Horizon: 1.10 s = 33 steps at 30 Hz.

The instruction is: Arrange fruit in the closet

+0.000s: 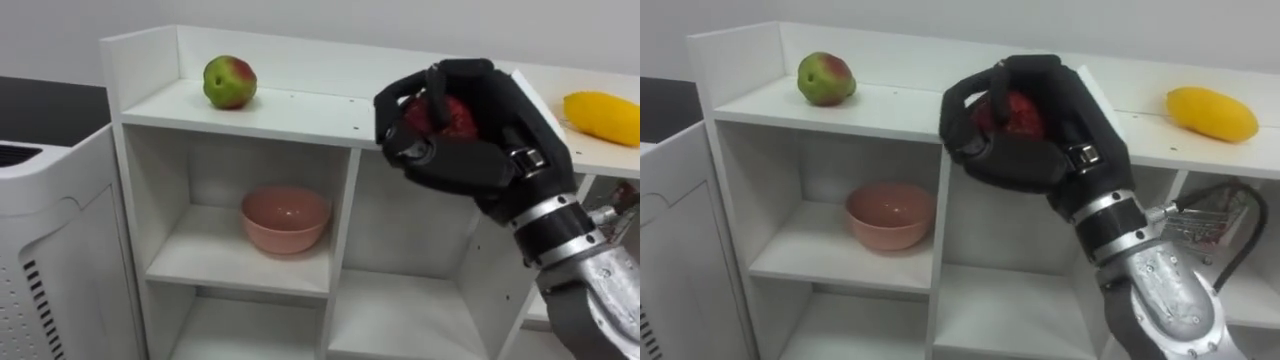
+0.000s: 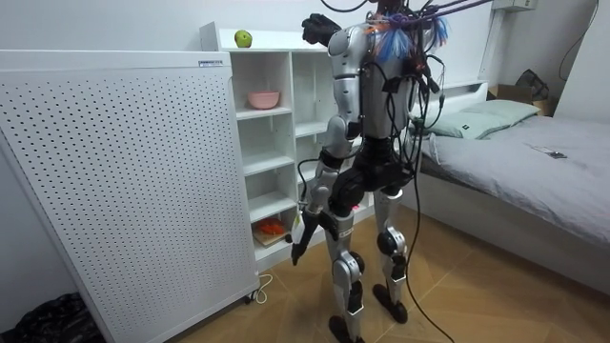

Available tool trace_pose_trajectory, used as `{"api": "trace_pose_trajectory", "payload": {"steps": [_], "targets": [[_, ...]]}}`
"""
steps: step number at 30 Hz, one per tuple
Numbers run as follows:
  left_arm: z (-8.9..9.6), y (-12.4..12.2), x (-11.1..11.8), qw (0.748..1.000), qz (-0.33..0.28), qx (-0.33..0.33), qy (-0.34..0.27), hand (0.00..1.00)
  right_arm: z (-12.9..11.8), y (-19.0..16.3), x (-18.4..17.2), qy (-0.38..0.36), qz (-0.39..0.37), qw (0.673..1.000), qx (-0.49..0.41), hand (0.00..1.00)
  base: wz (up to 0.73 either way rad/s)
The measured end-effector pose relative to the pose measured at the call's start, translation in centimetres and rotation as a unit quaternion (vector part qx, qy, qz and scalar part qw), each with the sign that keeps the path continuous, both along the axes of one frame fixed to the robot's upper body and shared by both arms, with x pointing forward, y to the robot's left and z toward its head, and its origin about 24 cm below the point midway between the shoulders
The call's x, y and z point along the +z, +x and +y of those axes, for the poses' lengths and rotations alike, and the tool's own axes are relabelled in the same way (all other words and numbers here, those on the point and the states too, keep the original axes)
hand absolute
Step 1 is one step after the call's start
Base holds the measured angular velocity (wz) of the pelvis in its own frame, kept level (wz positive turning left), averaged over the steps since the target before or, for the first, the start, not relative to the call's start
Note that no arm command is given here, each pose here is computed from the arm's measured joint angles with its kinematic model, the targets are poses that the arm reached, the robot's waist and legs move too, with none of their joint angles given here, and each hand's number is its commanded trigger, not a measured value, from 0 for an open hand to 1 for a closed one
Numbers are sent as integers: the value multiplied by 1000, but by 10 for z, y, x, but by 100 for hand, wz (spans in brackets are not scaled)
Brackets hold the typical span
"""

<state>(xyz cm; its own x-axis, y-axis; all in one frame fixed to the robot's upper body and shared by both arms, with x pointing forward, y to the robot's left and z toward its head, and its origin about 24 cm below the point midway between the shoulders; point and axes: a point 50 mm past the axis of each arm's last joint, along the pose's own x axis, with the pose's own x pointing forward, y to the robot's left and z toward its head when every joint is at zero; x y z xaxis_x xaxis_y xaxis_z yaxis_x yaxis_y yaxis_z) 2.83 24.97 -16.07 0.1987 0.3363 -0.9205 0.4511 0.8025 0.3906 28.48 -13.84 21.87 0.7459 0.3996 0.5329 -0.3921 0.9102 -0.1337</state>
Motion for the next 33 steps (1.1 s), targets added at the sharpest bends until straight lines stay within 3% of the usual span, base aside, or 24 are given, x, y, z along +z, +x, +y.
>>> {"api": "trace_pose_trajectory", "payload": {"steps": [9, 14, 18, 23, 25, 31, 33], "targets": [[-4, 1, -1, 1000, -4, -6, 2, 0, 13, -6, -19, -4, 37, 998, 52, 100, 0], [-8, 2, -4, 1000, 8, -26, 6, 0, 14, -4, -68, 13, 136, 989, 48, 100, -5], [-11, 9, -4, 1000, 2, -31, 3, 0, 3, -5, -106, 75, 229, 970, 44, 100, -4], [-19, 19, -6, 999, -7, -35, 1, 0, -3, 4, -164, 167, 361, 917, 8, 100, 0], [-24, 26, -6, 999, -12, -47, 4, 0, -6, 5, -194, 234, 425, 874, -7, 100, 8], [-37, 52, -5, 998, -38, -59, -3, 0, -8, 3, -246, 344, 531, 773, -51, 100, 11], [-39, 59, -5, 997, -44, -64, -1, 0, -8, 7, -247, 369, 537, 756, -56, 100, 0]]}}
